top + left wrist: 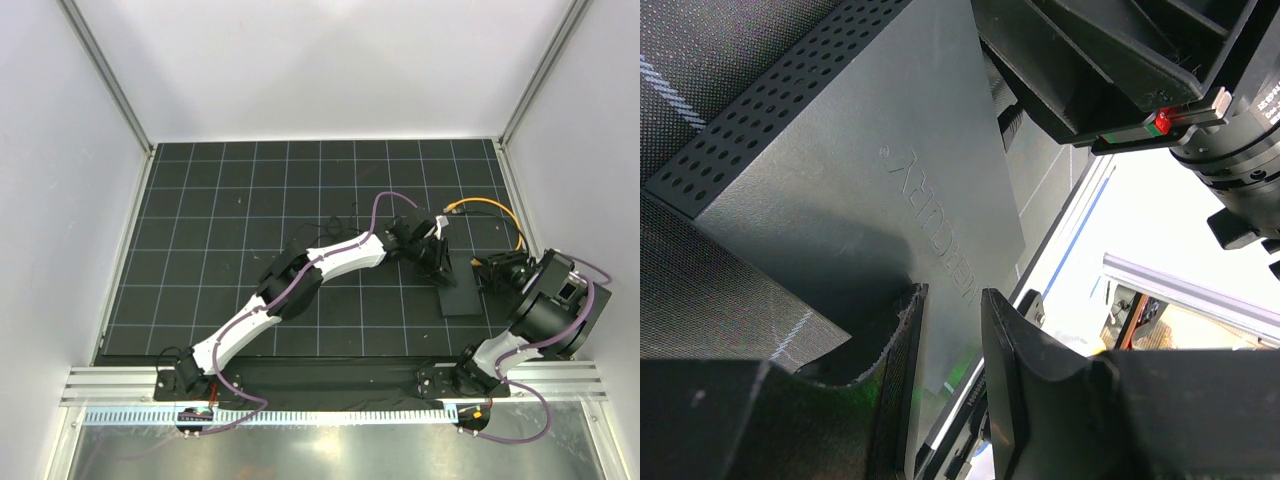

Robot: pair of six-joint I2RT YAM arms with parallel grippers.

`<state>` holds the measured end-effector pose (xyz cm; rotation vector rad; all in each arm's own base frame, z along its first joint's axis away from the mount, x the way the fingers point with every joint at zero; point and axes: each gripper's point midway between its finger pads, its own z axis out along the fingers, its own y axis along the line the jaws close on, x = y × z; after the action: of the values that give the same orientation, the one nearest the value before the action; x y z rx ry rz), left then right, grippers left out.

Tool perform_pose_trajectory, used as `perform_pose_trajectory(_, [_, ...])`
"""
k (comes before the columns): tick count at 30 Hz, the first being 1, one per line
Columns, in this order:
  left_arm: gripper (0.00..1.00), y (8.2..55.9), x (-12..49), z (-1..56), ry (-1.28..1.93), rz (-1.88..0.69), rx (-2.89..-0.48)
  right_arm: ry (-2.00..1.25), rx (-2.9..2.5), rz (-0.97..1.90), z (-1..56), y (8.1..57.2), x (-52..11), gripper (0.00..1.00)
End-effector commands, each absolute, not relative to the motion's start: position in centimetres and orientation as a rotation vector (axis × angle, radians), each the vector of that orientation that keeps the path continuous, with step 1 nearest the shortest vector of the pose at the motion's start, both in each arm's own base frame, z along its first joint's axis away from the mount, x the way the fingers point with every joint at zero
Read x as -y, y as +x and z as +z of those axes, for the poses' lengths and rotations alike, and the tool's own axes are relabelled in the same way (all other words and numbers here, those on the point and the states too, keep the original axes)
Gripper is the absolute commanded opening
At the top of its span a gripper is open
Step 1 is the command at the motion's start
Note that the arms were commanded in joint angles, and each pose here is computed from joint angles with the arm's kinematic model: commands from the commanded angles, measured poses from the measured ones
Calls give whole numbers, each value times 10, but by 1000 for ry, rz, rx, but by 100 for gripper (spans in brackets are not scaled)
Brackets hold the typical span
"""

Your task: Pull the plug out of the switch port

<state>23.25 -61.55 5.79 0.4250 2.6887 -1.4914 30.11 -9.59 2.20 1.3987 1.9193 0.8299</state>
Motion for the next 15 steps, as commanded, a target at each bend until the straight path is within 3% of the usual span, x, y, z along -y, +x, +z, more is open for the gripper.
perform_pose_trajectory(1, [33, 226, 595, 1, 377, -1307, -2851, 1470, -1995, 707, -7, 286, 98, 43])
perform_pose_trajectory(15, [33, 225, 595, 1, 388, -1314, -2856, 1429, -2058, 724, -13, 279, 90, 37])
